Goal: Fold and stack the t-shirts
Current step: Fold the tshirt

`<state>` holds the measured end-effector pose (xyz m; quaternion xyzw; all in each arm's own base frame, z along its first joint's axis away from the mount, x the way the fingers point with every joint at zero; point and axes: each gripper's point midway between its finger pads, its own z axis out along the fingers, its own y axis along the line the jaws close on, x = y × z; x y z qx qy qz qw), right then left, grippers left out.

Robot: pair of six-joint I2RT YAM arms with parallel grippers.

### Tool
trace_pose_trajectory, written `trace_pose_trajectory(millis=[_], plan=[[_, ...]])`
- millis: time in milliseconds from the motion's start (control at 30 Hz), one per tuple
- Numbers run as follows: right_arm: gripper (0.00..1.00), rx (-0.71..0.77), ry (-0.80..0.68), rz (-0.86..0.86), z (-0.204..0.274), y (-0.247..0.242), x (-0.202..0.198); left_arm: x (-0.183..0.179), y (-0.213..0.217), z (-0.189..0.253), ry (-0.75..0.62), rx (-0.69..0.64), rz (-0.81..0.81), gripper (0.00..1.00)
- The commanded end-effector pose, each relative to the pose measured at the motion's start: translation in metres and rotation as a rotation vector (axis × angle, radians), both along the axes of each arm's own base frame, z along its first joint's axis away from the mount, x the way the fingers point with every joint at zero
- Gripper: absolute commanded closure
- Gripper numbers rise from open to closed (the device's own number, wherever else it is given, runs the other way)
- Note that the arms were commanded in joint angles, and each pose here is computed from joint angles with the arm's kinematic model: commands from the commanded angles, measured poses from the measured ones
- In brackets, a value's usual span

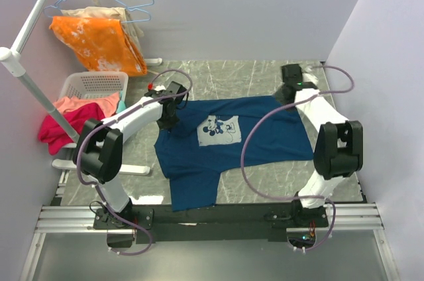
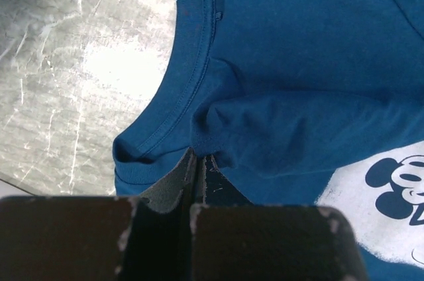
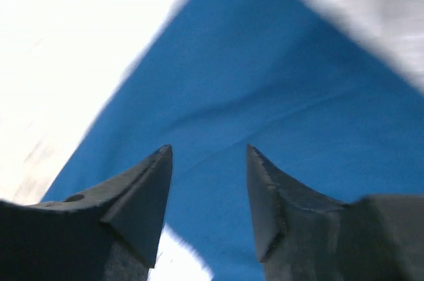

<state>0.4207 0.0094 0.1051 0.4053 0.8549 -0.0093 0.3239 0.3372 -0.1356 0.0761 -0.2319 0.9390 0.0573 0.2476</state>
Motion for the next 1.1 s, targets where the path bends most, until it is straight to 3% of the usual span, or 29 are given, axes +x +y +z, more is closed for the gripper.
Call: trace_pose_trajectory(millis=[0, 367, 567, 1067], plan=[[0.48, 0.084, -0.143, 0.265, 0.036, 0.084, 0.020, 0.022, -0.016, 0.025, -0.087, -0.053, -0.019, 0.99], [0.60, 0.462, -0.188, 0.716, 0.025, 0.255, 0.003, 0.049, -0.030, 0.076, -0.204, -0.106, -0.050, 0.99], [0.63, 0.702, -0.216, 0.874, 0.030, 0.312, -0.013, 0.067, -0.044, 0.091, -0.260, -0.141, -0.083, 0.99], [0.67, 0.735, -0.118, 1.043, 0.007, 0.367, -0.036, 0.104, -0.045, 0.069, -0.277, -0.065, -0.060, 0.99]])
